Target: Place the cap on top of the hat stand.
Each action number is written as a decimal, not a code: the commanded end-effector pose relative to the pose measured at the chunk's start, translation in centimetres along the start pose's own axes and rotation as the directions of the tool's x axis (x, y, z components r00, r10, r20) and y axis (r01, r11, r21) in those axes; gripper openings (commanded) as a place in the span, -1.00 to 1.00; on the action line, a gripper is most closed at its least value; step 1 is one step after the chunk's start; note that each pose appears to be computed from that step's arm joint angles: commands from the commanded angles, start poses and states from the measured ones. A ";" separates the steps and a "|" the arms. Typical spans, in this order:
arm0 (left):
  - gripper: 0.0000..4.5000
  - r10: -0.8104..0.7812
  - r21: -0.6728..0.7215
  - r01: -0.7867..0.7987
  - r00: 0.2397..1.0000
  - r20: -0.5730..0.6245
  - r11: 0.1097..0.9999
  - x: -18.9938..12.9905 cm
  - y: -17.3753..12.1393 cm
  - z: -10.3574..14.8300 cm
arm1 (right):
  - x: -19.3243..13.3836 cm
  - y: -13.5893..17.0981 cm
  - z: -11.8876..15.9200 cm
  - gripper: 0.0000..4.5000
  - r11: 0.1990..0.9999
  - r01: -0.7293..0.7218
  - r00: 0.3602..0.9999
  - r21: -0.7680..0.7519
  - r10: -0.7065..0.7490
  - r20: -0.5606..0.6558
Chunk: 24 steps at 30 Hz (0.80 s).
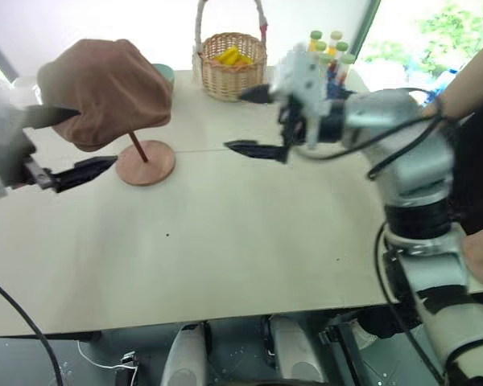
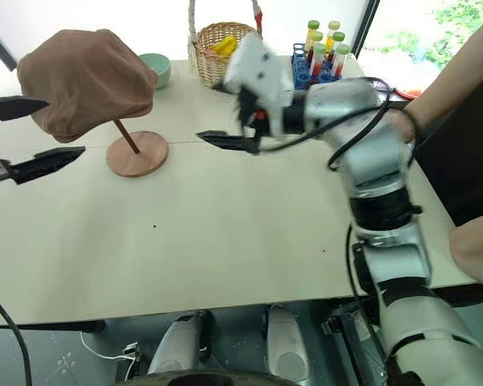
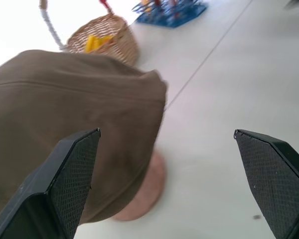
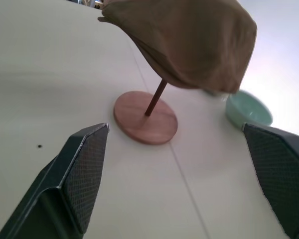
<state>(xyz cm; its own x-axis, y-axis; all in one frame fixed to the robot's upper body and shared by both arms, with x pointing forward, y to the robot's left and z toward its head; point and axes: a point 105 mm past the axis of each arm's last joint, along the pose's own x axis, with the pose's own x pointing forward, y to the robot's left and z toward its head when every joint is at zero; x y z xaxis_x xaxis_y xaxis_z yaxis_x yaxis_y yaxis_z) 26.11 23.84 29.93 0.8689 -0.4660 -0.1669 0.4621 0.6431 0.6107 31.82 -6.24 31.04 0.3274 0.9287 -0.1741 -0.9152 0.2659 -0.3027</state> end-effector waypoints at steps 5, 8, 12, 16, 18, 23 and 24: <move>1.00 0.245 0.280 -0.231 0.969 -0.018 0.932 1.8 -0.6 1.0 | -5.7 1.2 5.9 0.99 0.958 -0.157 0.979 0.239 0.118 0.169; 1.00 0.262 0.344 -0.237 0.964 -0.030 0.909 2.6 -1.9 0.7 | -6.3 1.5 6.3 0.99 0.945 -0.171 0.977 0.279 0.125 0.174; 1.00 0.324 0.456 -0.274 0.945 -0.034 0.847 3.5 -2.8 0.3 | -6.5 1.2 5.9 0.99 0.947 -0.134 0.984 0.291 0.092 0.154; 1.00 0.417 0.585 -0.327 0.909 -0.021 0.742 4.0 -2.4 -0.4 | -6.3 0.8 5.6 0.99 0.947 -0.102 0.987 0.305 0.059 0.148; 1.00 0.462 0.612 -0.362 0.887 -0.006 0.703 4.1 -2.0 -0.6 | -6.2 1.0 5.2 0.99 0.948 -0.098 0.989 0.302 0.058 0.137; 1.00 0.527 0.650 -0.411 0.850 0.018 0.640 4.6 -1.2 -1.1 | -6.1 1.2 4.7 0.99 0.947 -0.088 0.990 0.309 0.049 0.131; 1.00 0.536 0.656 -0.417 0.844 0.024 0.629 4.8 -1.1 -1.2 | -6.1 1.1 4.7 0.99 0.947 -0.084 0.990 0.310 0.045 0.133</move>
<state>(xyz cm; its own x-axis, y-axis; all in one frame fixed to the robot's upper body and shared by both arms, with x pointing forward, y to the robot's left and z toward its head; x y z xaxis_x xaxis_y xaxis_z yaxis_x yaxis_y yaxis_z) 30.04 21.79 26.38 0.9890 -0.0644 0.1329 -0.1137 0.2417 0.9637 28.53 -10.19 34.80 0.2493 0.9636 -0.0961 -0.9625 0.2575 0.0853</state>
